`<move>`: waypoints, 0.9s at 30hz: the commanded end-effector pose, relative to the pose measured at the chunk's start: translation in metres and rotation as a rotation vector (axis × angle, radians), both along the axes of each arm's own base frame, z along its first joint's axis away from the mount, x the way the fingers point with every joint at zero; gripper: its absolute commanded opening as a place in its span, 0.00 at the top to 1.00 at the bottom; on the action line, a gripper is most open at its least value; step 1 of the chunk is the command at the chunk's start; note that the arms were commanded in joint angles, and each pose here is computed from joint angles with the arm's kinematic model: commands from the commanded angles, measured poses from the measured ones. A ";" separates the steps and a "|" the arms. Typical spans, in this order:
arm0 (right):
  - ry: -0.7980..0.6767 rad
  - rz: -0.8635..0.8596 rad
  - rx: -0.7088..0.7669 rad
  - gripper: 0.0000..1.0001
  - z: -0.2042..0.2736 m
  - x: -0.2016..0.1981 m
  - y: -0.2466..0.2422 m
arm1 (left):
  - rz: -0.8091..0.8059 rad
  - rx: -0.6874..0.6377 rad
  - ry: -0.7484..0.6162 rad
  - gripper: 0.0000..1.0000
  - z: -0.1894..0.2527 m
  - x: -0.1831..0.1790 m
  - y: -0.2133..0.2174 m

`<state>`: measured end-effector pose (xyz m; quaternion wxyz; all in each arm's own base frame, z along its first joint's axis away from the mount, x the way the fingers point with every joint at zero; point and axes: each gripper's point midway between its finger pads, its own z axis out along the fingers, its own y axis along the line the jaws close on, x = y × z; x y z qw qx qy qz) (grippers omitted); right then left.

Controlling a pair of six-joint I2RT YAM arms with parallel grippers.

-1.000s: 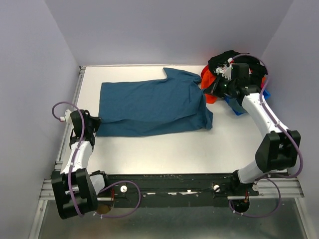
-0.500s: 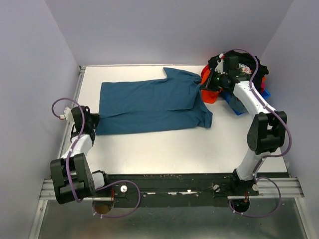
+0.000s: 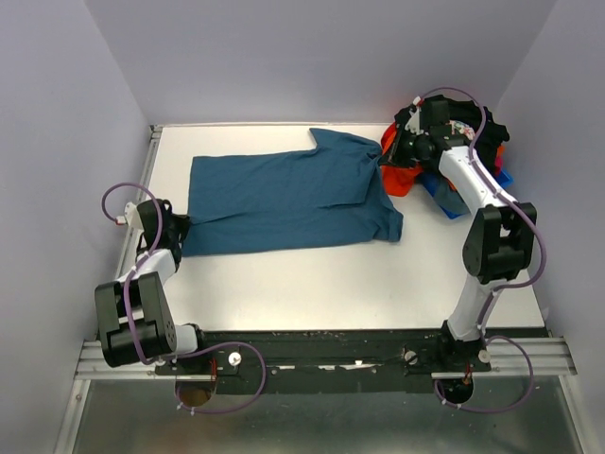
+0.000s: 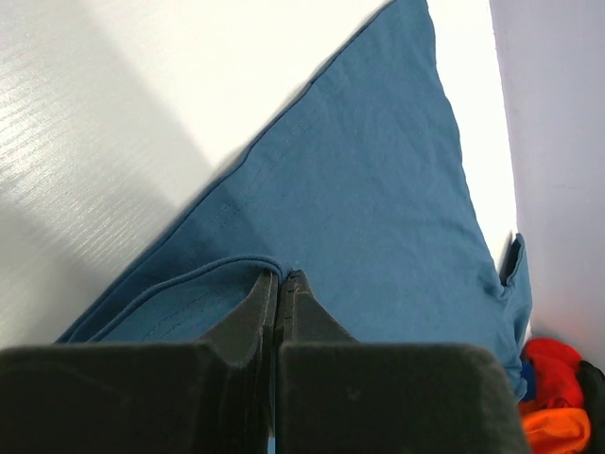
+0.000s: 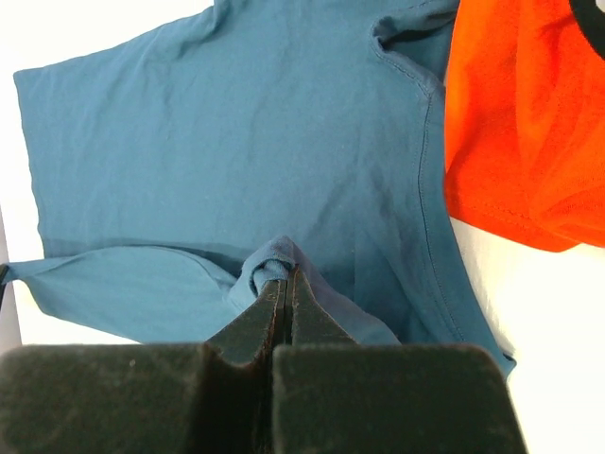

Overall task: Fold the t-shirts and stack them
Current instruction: Fold the flattened tshirt in 1/3 of the way

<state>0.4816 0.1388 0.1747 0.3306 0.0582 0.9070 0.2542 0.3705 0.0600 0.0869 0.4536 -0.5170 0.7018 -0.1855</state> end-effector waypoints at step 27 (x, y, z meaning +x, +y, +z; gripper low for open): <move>-0.079 -0.199 0.043 0.47 -0.040 -0.136 -0.020 | 0.023 -0.007 0.144 0.24 -0.019 -0.081 -0.016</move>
